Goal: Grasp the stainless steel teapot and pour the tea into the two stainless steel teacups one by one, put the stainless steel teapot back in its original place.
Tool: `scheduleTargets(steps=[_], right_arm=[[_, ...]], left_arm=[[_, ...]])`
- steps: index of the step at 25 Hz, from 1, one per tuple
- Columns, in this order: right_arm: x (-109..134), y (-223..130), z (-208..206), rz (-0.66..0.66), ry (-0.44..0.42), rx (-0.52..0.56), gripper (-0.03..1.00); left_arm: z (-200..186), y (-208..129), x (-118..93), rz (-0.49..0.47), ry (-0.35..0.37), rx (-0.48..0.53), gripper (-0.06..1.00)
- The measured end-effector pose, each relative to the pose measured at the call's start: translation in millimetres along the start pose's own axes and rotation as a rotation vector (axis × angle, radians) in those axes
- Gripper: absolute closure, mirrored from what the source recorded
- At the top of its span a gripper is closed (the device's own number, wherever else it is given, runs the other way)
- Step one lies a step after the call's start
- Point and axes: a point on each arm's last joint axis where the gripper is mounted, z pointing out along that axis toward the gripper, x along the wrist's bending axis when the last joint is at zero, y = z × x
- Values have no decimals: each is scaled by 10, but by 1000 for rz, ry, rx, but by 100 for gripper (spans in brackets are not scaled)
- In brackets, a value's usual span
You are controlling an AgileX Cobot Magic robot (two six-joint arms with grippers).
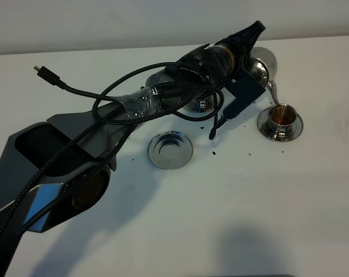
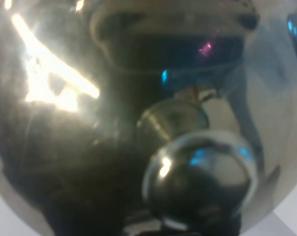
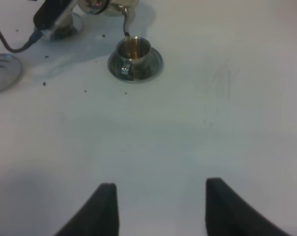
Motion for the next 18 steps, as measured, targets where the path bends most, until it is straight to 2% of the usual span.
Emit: scheduleTargets(steps=[18], right_arm=[[0,0,0,0,0,0,57]], left_arm=[[0,-7,21,54,23,8,73]])
